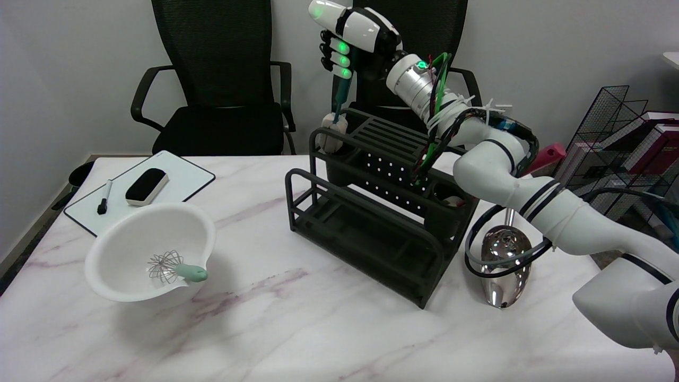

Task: Place the blue sponge bottle brush into the kitchen storage rack.

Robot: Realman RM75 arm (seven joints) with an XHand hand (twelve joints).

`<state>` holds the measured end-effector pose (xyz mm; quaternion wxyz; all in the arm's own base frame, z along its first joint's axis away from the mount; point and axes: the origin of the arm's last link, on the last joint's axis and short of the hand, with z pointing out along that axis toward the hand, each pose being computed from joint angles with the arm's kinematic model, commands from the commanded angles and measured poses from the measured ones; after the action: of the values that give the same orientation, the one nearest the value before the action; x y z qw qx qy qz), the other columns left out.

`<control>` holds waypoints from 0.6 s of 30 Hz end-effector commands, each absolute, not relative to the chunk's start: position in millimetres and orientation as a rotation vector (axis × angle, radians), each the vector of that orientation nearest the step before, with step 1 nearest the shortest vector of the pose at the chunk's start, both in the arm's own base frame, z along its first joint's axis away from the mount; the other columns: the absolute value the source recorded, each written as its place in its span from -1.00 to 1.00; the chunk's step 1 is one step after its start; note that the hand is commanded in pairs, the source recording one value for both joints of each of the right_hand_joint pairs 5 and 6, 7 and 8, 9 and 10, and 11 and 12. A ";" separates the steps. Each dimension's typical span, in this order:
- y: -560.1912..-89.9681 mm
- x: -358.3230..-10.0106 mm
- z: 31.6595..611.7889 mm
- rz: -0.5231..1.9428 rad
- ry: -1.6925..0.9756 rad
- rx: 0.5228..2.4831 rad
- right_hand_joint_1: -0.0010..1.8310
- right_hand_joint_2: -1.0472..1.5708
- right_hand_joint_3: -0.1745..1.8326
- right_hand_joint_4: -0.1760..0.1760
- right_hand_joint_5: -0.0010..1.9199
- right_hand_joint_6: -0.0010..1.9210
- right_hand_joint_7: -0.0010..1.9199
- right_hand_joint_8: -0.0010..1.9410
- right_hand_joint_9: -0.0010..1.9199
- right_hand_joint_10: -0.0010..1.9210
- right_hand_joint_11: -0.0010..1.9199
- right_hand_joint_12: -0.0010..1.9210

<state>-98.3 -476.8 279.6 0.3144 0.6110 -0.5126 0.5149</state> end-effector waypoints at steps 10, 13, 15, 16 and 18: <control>-481.1 -99.2 295.0 1.374 -1.319 1.580 0.12 1.00 -0.51 0.00 1.00 1.00 1.00 0.98 1.00 1.00 0.94 0.94; -482.0 -100.3 298.7 1.373 -1.313 1.571 0.12 1.00 -0.51 0.00 1.00 1.00 1.00 0.98 1.00 1.00 0.94 0.94; -483.0 -103.2 300.9 1.369 -1.311 1.560 0.12 1.00 -0.51 0.00 1.00 1.00 1.00 0.98 1.00 1.00 0.94 0.94; -483.3 -104.7 301.2 1.366 -1.313 1.556 0.12 1.00 -0.51 0.00 1.00 1.00 1.00 0.98 1.00 1.00 0.94 0.94; -484.0 -108.6 301.3 1.358 -1.319 1.546 0.12 1.00 -0.51 0.00 1.00 1.00 1.00 0.98 1.00 1.00 0.94 0.94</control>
<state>-100.2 -480.3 290.2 0.3248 0.6053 -0.5071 0.5204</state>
